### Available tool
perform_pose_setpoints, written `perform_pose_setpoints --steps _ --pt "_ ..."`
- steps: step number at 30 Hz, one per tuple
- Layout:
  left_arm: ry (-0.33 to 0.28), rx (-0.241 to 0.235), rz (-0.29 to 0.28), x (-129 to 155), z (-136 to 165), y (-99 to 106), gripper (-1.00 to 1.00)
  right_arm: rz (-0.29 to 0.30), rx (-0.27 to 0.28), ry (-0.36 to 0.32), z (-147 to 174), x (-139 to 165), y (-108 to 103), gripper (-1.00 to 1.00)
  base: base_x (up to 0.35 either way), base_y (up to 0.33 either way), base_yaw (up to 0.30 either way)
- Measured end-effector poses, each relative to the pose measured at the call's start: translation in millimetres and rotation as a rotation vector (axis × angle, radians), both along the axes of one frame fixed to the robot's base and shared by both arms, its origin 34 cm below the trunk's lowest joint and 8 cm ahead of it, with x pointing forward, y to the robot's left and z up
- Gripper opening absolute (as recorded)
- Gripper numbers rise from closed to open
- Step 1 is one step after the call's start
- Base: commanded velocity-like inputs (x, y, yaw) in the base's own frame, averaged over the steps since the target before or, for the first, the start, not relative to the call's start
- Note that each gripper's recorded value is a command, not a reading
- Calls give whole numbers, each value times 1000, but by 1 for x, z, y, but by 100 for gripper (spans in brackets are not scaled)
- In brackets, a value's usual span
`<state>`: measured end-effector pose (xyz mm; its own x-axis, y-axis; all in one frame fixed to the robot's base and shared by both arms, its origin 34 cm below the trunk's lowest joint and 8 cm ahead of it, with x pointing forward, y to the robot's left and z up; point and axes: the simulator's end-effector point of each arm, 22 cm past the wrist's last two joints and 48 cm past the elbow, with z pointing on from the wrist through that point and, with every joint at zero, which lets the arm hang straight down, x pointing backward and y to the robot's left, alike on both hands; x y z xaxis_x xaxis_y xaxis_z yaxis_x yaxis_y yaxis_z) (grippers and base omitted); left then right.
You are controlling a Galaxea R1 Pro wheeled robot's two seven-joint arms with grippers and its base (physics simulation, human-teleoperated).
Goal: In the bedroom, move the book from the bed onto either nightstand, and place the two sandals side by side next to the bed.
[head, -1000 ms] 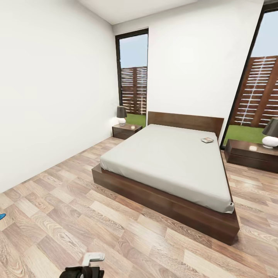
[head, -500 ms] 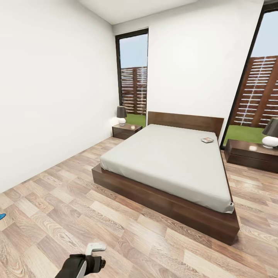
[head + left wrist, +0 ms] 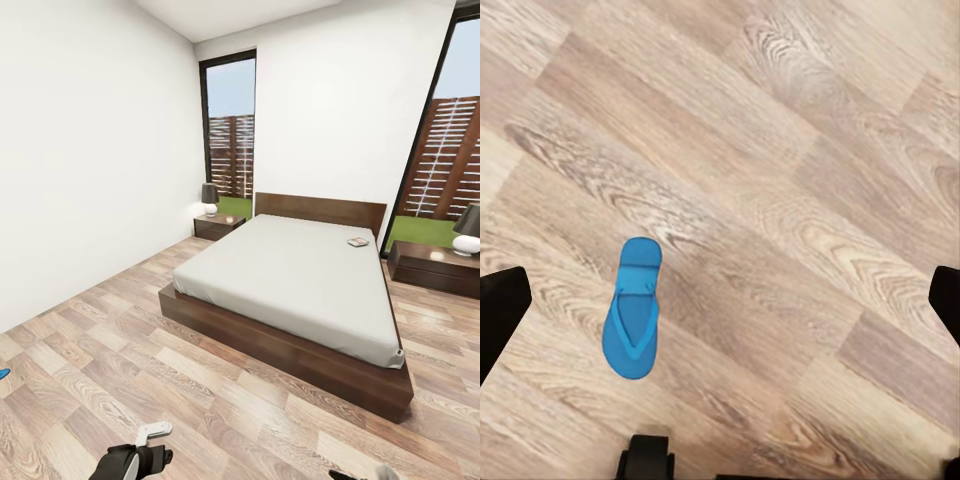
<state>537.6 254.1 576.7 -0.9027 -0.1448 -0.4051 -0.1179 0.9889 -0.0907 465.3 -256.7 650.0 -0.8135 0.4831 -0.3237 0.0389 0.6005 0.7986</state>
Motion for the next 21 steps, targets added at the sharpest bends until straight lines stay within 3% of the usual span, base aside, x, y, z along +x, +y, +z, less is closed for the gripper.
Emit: perform_pose_setpoints --steps 3,5,9,11,14,18,21 --pt "1 -2 1 0 0 -1 100 -8 -15 -17 31 41 -6 100 0 0 0" --pt "1 -2 0 -1 -1 -1 100 -72 -19 -55 52 72 -26 100 0 0 0" --pt "2 -2 -1 -1 -1 -1 100 -178 -33 -76 66 92 -61 100 0 0 0" --pt "2 -2 -1 -1 -1 -1 100 -214 -80 -47 58 94 -75 100 0 0 0" --pt "2 -2 -1 -1 -1 -1 100 -329 -285 105 19 82 -121 100 0 0 0" --pt "2 -3 -1 -1 -1 -1 100 -372 -360 168 6 73 -138 100 0 0 0" --pt "3 -3 -1 -1 -1 -2 100 -385 -363 181 5 73 -140 100 0 0 0"
